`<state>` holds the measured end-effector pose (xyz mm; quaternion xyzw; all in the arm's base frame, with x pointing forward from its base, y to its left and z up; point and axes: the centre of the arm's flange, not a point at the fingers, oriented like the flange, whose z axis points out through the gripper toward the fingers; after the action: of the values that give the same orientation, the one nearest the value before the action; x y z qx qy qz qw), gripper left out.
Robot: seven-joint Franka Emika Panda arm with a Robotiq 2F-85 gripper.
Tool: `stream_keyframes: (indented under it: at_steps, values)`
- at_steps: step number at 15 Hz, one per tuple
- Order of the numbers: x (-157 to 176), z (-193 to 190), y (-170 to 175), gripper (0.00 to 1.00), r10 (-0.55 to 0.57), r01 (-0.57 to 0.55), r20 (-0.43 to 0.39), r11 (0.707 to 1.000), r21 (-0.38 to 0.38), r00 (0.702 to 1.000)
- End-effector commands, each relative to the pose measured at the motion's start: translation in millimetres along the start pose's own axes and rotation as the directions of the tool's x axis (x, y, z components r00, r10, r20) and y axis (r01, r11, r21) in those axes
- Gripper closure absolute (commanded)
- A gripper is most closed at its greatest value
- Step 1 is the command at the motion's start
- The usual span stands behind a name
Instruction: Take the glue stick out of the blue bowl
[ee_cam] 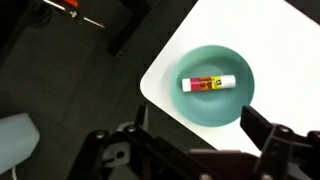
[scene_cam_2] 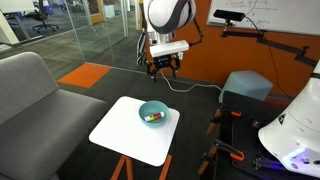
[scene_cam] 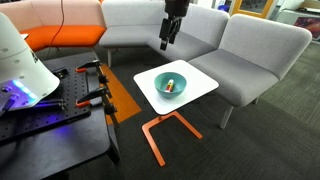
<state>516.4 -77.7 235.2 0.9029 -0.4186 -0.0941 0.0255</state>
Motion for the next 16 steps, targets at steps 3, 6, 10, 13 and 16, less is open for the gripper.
stream_keyframes:
  at_steps: [3, 6, 10, 13, 16]
  values:
    - [20.4, 38.3, -15.2, 0.0, 0.28, -0.285, 0.061, 0.954, 0.097, 0.958]
    - [18.8, 35.5, -22.4, 0.0, 0.377, -0.379, 0.044, 0.919, 0.111, 0.925]
    - [19.1, 37.1, -21.0, 0.0, 0.342, -0.346, 0.053, 0.933, 0.097, 0.938]
    - [20.4, 37.0, -19.5, 0.0, 0.346, -0.349, 0.053, 0.932, 0.097, 0.937]
    - [27.0, 51.5, -20.4, 0.0, 0.518, -0.514, -0.014, 0.852, 0.099, 0.855]
